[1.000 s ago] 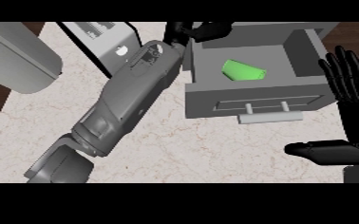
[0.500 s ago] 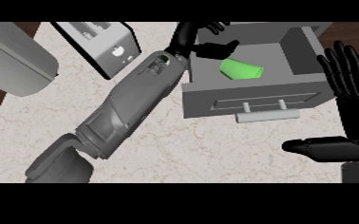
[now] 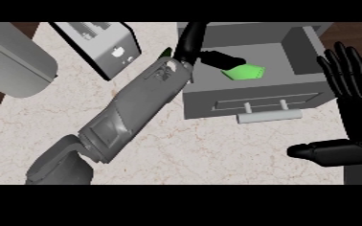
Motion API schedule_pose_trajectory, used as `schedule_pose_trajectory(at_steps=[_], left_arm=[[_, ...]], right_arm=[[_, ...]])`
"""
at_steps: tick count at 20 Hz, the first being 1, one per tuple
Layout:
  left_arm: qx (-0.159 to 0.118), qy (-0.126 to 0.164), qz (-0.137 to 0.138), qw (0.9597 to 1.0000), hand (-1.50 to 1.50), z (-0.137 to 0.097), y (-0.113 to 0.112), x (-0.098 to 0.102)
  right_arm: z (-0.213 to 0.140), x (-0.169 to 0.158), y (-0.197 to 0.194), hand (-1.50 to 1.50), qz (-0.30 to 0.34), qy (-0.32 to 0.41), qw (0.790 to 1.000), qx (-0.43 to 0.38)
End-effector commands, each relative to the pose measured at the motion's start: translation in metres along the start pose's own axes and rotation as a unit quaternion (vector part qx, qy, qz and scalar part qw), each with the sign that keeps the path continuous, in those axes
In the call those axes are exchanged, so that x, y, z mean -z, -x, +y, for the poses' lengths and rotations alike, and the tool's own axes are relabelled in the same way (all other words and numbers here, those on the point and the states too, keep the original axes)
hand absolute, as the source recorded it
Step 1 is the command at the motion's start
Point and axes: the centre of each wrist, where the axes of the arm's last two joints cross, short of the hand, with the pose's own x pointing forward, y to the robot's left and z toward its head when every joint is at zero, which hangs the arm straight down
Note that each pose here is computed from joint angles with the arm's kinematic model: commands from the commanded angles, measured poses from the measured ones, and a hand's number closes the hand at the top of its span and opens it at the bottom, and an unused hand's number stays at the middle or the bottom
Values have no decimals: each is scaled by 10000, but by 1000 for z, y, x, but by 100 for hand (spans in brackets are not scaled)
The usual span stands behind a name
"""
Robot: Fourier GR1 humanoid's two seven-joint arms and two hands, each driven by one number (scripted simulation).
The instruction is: Pick up the cup, place it into the drawer and close the drawer
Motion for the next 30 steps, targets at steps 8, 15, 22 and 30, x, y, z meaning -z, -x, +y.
schedule_pose_trajectory(at_steps=[8, 15, 22, 30], left_arm=[[-734, -299, -626, 9949, -150, -13, -40, 5], [-1187, -499, -507, 9904, -150, 36, -38, 16], [-1163, -709, -431, 9897, -150, 97, -21, -3], [-1459, -887, -429, 9844, -150, 137, -26, -36]], right_arm=[[0, -16, -21, 150, -118, -793, 9963, 323], [-4, -14, -39, 150, 220, -1412, 9862, -836], [9, -23, -25, 150, 616, -1291, 9741, -1750], [46, 4, 8, 150, 692, -1436, 9551, -2497]])
